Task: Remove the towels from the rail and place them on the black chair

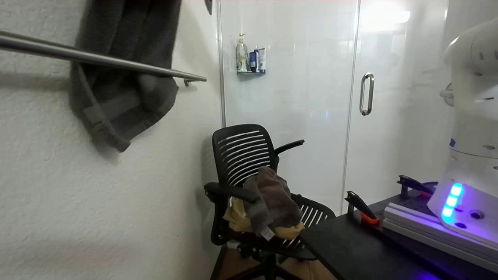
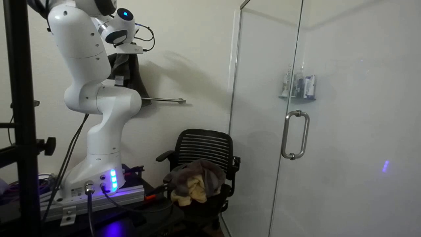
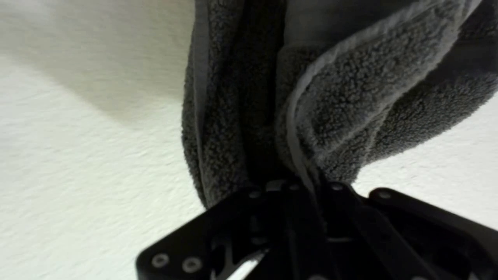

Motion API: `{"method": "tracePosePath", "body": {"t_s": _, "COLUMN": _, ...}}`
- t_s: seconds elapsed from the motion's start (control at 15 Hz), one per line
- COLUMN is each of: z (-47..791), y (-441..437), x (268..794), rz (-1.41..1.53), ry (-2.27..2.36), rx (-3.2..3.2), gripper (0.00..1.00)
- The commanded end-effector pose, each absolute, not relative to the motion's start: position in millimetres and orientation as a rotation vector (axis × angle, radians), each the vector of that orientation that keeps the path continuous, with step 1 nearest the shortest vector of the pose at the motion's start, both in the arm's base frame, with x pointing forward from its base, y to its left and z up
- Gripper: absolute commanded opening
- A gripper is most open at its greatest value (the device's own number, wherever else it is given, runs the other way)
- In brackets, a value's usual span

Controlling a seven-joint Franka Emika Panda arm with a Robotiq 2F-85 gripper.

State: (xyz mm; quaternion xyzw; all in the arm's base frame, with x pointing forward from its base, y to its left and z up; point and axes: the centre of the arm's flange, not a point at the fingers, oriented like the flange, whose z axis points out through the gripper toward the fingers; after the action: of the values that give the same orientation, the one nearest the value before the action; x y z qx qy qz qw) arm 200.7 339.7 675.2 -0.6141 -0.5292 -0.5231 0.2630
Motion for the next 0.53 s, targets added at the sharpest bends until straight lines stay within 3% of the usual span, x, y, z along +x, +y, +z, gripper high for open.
{"method": "tracePosePath", "body": {"t_s": 0.0, "z": 694, "y": 245, "x": 220, "rz": -1.584, "ry": -1.325, "rx": -1.815, "gripper": 0.02}}
{"method": "tracePosePath", "body": {"t_s": 0.47, "z": 581, "y": 127, "x": 303, "rz": -1.633, "ry": -1.266, "rx": -2.275, "gripper": 0.02}}
